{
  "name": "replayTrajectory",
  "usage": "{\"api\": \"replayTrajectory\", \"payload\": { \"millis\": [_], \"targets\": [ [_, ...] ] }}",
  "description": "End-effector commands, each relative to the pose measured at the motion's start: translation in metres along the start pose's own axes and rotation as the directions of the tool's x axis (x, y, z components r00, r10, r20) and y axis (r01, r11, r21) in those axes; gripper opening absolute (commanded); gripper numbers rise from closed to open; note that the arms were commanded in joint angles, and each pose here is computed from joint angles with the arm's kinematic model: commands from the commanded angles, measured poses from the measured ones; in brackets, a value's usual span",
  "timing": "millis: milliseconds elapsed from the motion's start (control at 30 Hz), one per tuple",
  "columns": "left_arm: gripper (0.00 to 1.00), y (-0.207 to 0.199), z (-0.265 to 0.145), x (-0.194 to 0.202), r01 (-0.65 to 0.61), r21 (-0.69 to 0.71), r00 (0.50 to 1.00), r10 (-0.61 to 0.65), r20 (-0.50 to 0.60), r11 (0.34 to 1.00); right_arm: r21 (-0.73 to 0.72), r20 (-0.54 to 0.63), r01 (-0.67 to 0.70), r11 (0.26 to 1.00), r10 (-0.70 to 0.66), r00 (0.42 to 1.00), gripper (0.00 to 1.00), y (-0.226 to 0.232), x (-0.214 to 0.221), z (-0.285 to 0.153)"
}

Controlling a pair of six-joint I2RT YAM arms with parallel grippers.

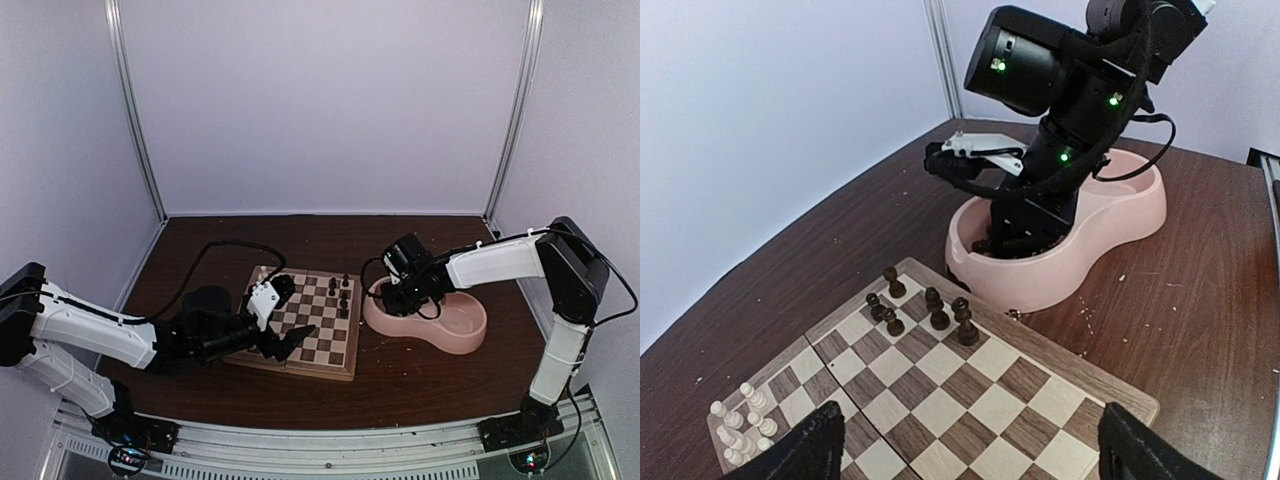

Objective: Set up the chess pieces on the board
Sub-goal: Place the chess pile in the storage box, then pick up the chess pile from the storage box.

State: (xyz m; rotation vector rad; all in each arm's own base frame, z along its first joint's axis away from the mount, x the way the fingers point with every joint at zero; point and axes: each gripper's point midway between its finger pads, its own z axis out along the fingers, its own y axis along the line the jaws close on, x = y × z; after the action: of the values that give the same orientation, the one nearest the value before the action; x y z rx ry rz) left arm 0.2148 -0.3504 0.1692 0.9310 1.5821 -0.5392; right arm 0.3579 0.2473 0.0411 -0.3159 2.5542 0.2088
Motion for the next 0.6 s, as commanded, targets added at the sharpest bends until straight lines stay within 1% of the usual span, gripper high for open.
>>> {"api": "replayTrajectory", "payload": {
  "millis": [0, 100, 200, 233, 400, 567],
  "targets": [
    [0.88, -0.001, -0.003, -0.014, 0.002, 0.001, 0.999, -0.002, 0.039, 1.0, 0.003, -0.045, -0.011, 1.0, 0.011, 0.999, 0.25, 0.001, 0.004, 0.008],
    [0.88, -0.001, -0.003, -0.014, 0.003, 0.002, 0.999, -0.003, 0.033, 1.0, 0.03, -0.055, -0.014, 0.999, 0.016, 0.998, 0.23, -0.003, 0.005, 0.01],
    [0.88, -0.002, -0.002, -0.014, 0.005, 0.012, 1.0, -0.005, 0.027, 1.0, 0.023, -0.038, -0.024, 0.999, 0.024, 0.999, 0.15, -0.003, 0.0, 0.007],
    [0.88, -0.002, -0.002, -0.014, 0.005, 0.013, 1.0, -0.006, 0.025, 1.0, 0.019, -0.024, -0.026, 0.999, 0.027, 0.999, 0.14, -0.003, -0.001, 0.004],
    [0.88, -0.003, -0.002, -0.014, 0.006, 0.019, 1.0, -0.006, 0.016, 1.0, -0.04, 0.092, -0.019, 0.999, 0.023, 0.995, 0.14, 0.003, -0.02, -0.028],
    [0.87, -0.011, -0.004, -0.016, 0.002, 0.069, 1.0, -0.002, -0.007, 0.998, -0.102, 0.206, -0.006, 0.995, 0.027, 0.978, 0.14, 0.006, -0.033, -0.058]
  ]
}}
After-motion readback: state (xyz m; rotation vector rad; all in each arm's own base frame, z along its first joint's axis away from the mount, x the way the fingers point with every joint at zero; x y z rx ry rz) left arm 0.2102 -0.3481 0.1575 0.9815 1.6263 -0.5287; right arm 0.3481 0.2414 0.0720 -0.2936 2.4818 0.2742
